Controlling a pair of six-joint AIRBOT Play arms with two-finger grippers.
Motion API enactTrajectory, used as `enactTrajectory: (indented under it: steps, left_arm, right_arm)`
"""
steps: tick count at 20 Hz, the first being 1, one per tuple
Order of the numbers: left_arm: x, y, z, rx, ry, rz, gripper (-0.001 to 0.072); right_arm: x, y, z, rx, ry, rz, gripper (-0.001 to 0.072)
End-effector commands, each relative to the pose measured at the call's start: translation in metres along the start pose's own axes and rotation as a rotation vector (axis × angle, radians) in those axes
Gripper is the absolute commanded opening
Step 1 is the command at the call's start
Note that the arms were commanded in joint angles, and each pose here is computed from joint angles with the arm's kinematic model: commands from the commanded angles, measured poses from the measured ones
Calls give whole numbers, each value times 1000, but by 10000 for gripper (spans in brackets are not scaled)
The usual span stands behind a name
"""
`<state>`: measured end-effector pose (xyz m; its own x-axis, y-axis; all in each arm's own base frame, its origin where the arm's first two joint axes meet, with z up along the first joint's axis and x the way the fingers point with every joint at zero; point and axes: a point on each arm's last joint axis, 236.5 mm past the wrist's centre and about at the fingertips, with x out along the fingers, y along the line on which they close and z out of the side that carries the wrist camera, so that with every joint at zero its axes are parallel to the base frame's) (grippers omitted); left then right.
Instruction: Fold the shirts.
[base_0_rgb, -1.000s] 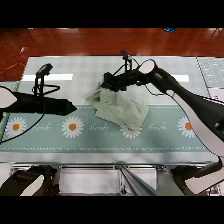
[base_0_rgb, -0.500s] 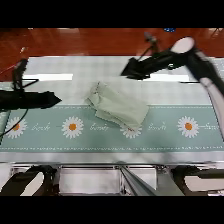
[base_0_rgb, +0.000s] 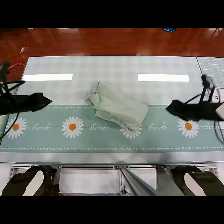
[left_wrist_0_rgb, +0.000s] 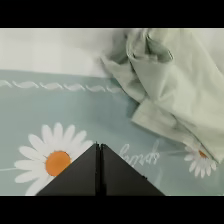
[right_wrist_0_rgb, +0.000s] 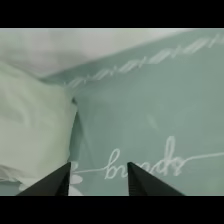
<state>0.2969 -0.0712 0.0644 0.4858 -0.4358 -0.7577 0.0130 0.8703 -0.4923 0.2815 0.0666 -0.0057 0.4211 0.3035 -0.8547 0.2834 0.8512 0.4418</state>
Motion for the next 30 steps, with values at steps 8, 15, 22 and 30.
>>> enactTrajectory:
  steps: [8,15,22,30]
  left_arm:
    - [43,-18,-47,-34,82,-86,25]
    - [43,-18,-47,-35,82,-86,25]
    - [44,-17,-48,-38,83,-85,25]
    - [49,-11,-60,-54,110,-79,25]
  right_arm:
    - [101,30,-54,276,152,203,417]
    - [141,90,-65,239,333,326,407]
    - [102,211,-12,-131,268,545,24]
    - [-13,260,121,-384,-1,445,23]
